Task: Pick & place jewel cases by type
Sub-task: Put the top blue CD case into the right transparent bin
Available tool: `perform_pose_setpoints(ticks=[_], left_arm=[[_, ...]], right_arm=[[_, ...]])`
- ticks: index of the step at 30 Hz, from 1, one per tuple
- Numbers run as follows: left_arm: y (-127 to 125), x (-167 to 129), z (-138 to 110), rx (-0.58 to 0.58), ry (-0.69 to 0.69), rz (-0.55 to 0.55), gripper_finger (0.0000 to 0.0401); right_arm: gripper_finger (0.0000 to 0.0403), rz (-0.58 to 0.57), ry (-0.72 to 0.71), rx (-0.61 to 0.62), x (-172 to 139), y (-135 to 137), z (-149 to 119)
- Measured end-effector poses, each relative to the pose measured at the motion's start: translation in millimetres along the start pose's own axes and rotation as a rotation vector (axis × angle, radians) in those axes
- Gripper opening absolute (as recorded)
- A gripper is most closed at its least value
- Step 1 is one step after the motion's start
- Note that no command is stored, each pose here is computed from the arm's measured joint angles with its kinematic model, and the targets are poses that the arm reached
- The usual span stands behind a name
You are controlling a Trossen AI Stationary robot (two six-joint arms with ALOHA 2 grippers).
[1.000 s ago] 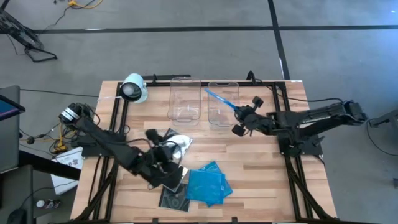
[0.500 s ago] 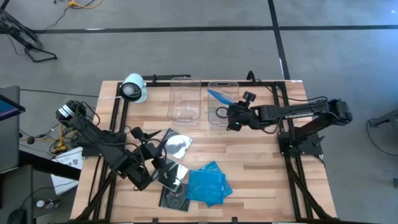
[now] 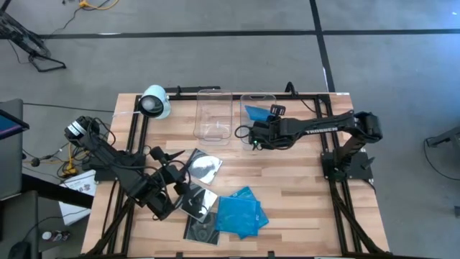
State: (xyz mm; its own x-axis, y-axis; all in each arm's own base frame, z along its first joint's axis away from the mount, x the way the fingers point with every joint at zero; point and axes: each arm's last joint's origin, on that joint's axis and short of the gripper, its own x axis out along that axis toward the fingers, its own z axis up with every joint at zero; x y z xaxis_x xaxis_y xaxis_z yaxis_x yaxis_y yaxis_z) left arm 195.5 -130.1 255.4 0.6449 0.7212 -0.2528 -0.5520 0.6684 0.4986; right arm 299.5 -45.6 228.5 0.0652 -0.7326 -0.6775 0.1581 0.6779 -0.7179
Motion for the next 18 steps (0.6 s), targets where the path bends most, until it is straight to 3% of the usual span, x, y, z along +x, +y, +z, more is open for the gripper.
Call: perform_pose_setpoints(ticks=[7,14,18], left_arm=[[-0.1,0.0,0.0,0.000,0.000,0.000,0.0208],[-0.1,0.0,0.0,0.000,0.000,0.000,0.0208],[-0.1,0.0,0.0,-0.001,0.000,0.000,0.0208]], right_arm=[[0.0047,0.000,-0.006,-0.029,-3.4,-3.4,-1.3],[0.0053,0.021,0.003,-0.183,-2.9,-2.4,-2.5],[0.0066,0.023,0.006,-0.201,-0.5,-4.6,-2.3]])
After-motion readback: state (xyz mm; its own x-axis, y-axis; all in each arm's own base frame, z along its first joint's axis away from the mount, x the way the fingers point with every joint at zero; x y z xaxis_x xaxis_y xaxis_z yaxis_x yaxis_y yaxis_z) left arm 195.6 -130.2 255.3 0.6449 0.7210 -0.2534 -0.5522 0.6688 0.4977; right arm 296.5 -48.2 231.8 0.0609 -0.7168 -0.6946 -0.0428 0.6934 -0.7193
